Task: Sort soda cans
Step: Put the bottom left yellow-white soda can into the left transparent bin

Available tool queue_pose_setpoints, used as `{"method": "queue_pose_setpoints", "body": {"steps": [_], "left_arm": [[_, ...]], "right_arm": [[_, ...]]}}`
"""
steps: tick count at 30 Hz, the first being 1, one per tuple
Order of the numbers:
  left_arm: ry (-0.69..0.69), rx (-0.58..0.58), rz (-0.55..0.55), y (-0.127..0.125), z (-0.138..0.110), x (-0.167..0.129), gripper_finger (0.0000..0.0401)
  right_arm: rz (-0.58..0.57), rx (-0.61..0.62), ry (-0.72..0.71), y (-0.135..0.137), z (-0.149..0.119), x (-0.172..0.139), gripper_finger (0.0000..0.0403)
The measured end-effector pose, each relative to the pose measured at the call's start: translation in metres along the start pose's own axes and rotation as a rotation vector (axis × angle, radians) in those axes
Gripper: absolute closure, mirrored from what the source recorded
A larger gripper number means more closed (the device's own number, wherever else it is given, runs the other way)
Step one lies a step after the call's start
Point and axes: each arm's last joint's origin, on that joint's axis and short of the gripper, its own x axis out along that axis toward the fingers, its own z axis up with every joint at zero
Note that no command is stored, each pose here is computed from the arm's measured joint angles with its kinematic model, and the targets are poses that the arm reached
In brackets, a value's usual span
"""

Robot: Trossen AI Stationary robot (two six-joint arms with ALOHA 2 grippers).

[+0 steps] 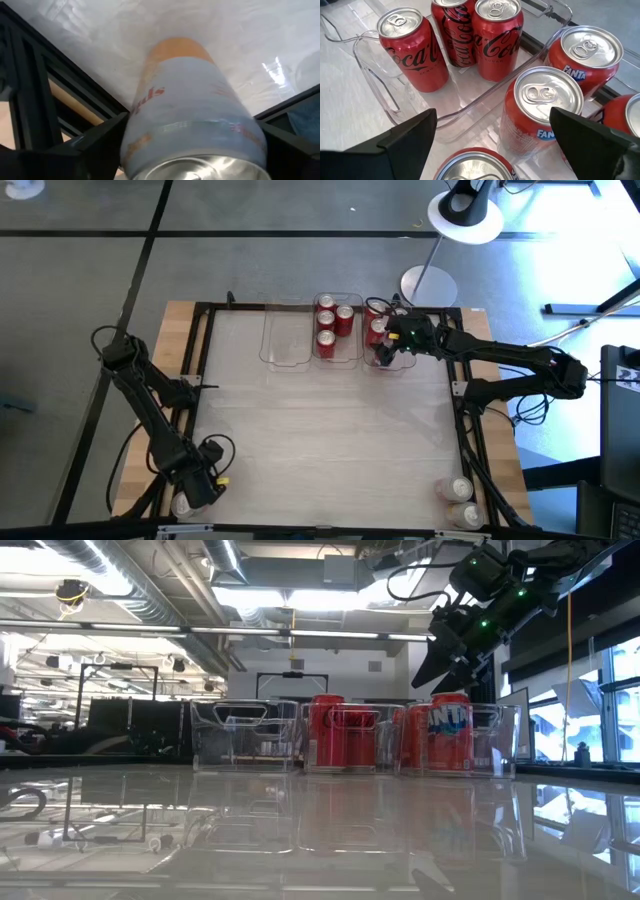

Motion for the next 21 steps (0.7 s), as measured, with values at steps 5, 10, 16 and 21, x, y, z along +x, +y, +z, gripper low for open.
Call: {"method": "queue_pose_setpoints", "body": {"steps": [5,10,16,21], "left_arm": [[-0.004,0.045,0.014,0.001,0.002,-0.001,0.011],[-0.018,0.072,0.028,0.003,0.021,-0.017,0.0112],[-0.154,0.149,0.02,0.01,0.058,-0.062,0.0111],[-0.299,0.216,0.027,0.018,0.096,-0.1,0.0108]], "right_arm": [[0.0,0.001,-0.002,0.0,0.0,0.0,0.0015],[0.0,0.001,-0.002,0.0,0.0,0.0,0.0015],[0.051,0.001,-0.002,0.002,0.001,0.0,0.0015],[0.126,0.007,-0.047,0.004,0.006,0.0,0.0015]]}}
